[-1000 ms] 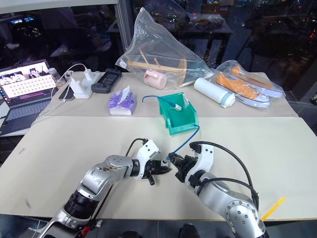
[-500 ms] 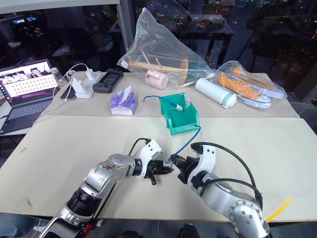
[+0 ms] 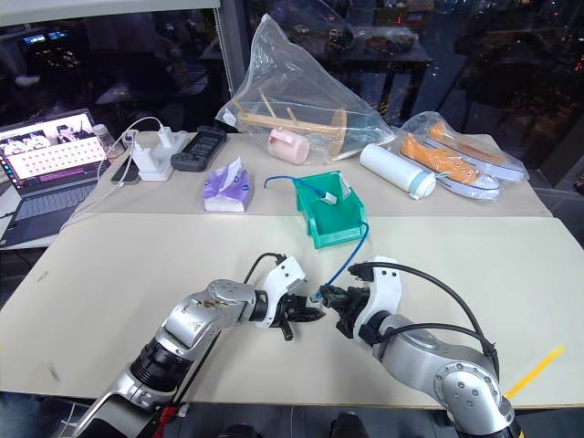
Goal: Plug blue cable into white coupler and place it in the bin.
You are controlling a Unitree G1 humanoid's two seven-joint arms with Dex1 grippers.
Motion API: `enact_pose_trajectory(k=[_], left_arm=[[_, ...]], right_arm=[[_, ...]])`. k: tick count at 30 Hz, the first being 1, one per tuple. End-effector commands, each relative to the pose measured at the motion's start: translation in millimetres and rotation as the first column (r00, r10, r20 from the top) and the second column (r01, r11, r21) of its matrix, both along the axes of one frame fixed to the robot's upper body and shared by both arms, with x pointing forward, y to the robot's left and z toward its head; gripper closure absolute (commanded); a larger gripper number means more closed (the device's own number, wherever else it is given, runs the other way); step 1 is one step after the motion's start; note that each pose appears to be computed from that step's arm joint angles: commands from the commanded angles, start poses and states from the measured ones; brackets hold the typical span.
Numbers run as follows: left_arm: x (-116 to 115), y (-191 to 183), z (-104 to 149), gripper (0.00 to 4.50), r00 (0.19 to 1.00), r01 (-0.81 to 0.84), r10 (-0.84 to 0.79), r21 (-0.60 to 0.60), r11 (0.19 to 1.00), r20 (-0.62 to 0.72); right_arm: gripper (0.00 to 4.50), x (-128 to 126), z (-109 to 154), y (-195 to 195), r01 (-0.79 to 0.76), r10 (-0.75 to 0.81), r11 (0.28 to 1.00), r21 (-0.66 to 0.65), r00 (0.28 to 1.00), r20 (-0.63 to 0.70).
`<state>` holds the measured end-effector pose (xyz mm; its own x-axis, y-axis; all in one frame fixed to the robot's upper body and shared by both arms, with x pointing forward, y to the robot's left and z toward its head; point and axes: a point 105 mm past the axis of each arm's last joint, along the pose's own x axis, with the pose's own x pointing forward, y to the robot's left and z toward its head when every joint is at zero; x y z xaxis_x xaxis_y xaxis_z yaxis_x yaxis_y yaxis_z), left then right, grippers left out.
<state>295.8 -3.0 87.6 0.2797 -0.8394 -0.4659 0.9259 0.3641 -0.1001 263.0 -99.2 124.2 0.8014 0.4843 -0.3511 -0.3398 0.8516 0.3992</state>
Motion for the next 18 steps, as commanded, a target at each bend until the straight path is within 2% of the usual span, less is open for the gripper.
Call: enact_pose_trajectory(k=[1, 10, 14, 18], left_arm=[[-1.5, -13.3, 17.2, 3.81, 0.998, 0.022, -0.021, -0.013, 1.0, 0.057], [-5.4, -29.3, 23.6, 3.81, 0.999, -0.007, 0.008, -0.026, 1.0, 0.038], [-6.6, -32.6, 24.7, 3.81, 0.999, -0.014, 0.015, -0.033, 0.999, 0.033], [-10.2, -38.0, 26.4, 3.81, 0.999, 0.003, -0.001, -0.041, 0.999, 0.033]], right_arm=[[4.5, -9.8, -19.9, 3.5, -0.055, 0.049, 0.995, -0.083, 0.996, -0.07], [4.5, -15.7, -24.5, 2.4, -0.09, 0.08, 0.989, -0.118, 0.993, -0.09], [4.5, -17.8, -20.8, 12.2, -0.116, 0.11, 0.991, -0.065, 0.989, -0.095], [4.5, -23.9, -27.8, 16.1, -0.129, 0.125, 0.991, -0.02, 0.982, -0.139]])
